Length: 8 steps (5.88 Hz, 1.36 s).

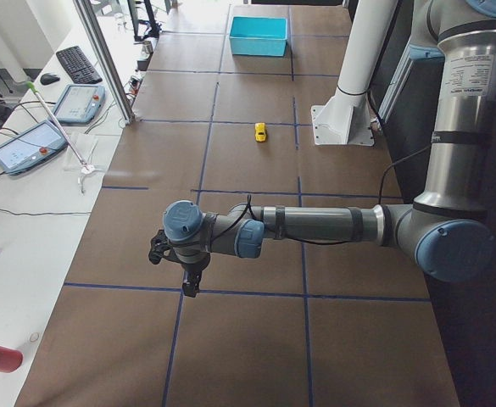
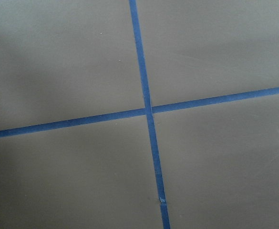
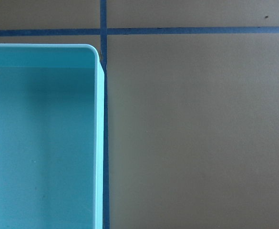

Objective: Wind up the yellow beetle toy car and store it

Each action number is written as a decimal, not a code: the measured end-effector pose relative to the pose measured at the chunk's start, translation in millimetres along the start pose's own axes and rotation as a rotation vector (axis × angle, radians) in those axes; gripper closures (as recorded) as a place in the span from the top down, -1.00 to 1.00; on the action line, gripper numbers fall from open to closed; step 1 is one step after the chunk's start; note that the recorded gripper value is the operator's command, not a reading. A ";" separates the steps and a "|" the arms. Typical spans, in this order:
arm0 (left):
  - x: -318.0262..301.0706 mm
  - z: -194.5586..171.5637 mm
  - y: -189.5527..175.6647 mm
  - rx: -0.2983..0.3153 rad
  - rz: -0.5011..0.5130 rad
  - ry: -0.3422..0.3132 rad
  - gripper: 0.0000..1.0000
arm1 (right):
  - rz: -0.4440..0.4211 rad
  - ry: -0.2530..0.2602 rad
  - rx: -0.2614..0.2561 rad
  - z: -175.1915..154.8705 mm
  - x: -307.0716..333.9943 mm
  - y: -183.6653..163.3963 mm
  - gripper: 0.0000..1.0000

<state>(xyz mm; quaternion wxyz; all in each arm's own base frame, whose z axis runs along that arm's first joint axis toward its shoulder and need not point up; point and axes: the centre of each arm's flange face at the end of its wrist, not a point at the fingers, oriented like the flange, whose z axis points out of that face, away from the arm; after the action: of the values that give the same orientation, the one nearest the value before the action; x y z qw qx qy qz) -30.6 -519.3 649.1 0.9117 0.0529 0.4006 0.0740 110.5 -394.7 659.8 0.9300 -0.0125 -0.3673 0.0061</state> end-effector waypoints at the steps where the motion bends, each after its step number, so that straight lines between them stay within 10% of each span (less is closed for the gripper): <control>1: 13.4 5.3 -2.2 -0.006 0.027 0.030 1.00 | 0.000 0.000 0.000 0.0 0.0 0.0 1.00; 8: 434.1 21.1 -13.7 0.002 0.809 0.240 1.00 | 0.004 0.000 -0.003 1.4 1.3 0.3 1.00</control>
<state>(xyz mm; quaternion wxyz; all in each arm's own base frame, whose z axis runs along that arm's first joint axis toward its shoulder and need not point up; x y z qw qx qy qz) 276.3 -456.5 347.5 0.7559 0.1981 0.4509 0.4313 110.4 -394.3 661.7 0.9299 -0.0145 -0.3675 0.0075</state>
